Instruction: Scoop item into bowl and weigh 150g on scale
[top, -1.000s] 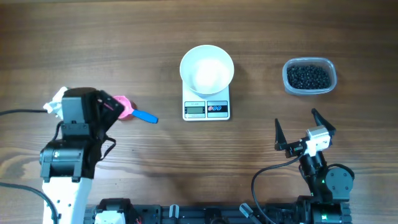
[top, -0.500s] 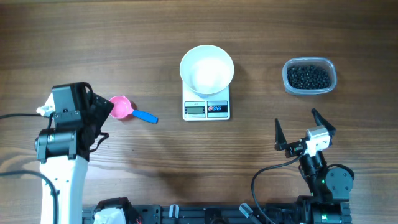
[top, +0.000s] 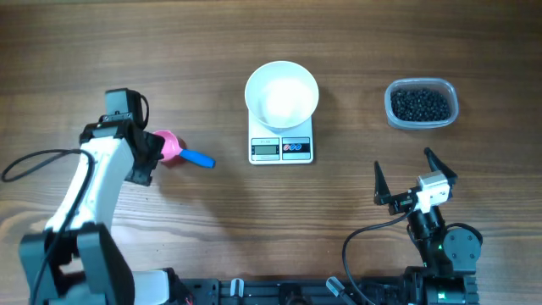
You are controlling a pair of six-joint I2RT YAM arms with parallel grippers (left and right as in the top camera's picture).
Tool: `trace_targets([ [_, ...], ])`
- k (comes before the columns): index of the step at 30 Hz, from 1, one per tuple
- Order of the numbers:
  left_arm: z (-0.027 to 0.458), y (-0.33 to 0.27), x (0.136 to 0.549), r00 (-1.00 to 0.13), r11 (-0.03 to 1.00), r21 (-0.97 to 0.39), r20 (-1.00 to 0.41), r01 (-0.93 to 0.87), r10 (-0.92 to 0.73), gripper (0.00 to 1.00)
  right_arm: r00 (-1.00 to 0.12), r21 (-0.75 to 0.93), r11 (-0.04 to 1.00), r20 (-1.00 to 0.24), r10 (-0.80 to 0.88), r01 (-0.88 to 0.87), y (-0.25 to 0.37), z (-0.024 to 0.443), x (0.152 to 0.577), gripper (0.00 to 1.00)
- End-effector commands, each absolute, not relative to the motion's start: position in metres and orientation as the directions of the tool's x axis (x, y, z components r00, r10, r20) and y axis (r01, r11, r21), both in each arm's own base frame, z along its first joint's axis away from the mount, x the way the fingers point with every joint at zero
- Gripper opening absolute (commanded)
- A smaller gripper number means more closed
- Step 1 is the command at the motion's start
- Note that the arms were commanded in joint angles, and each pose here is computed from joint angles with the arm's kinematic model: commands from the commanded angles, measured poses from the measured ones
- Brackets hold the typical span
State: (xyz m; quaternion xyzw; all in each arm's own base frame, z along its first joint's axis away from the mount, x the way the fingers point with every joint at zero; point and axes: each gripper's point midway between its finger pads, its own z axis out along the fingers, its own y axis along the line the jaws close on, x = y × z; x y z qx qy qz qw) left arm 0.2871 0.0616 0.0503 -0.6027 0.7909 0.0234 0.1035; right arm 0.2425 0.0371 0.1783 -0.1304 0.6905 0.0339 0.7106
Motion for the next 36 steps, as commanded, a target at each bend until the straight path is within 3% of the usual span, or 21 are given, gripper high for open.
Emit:
trace_targets([
  [1, 0.034, 0.064, 0.294, -0.230, 0.246, -0.071, -0.176, -0.967, -0.957, 0.57, 0.053, -0.135, 0.965, -0.991, -0.126, -0.224, 0.037, 0.180, 0.242, 1.00],
  [6, 0.008, 0.066, 0.309, -0.230, 0.246, -0.072, -0.177, -0.967, -0.957, 0.53, 0.053, -0.135, 0.965, -0.991, -0.126, -0.224, 0.037, 0.180, 0.242, 1.00],
  [8, 0.002, 0.065, 0.313, -0.230, 0.246, -0.080, -0.172, -0.966, -0.958, 0.33, 0.052, -0.135, 0.965, -0.991, -0.126, -0.224, 0.037, 0.180, 0.242, 1.00],
  [10, 0.000, 0.065, 0.313, -0.232, 0.247, -0.073, -0.170, -0.966, -0.958, 0.04, 0.053, -0.135, 0.965, -0.991, -0.126, -0.224, 0.037, 0.180, 0.242, 1.00],
  [20, 0.023, 0.060, 0.309, -0.244, 0.263, -0.112, -0.160, -0.958, -0.956, 0.04, 0.053, -0.135, 0.965, -0.991, -0.126, -0.224, 0.037, 0.180, 0.242, 1.00],
  [29, 0.030, 0.058, 0.291, -0.253, 0.263, -0.062, -0.144, -0.963, -0.957, 0.04, 0.053, -0.135, 0.965, -0.991, -0.126, -0.224, 0.037, 0.180, 0.242, 1.00],
  [34, 0.054, 0.069, 0.296, -0.351, 0.379, -0.085, -0.239, -0.921, -0.905, 0.04, 0.053, -0.135, 0.965, -0.991, -0.126, -0.224, 0.037, 0.180, 0.242, 1.00],
  [36, 0.068, 0.070, 0.297, -0.339, 0.379, -0.121, -0.262, -0.917, -0.904, 0.04, 0.052, -0.135, 0.965, -0.991, -0.126, -0.224, 0.037, 0.180, 0.242, 1.00],
])
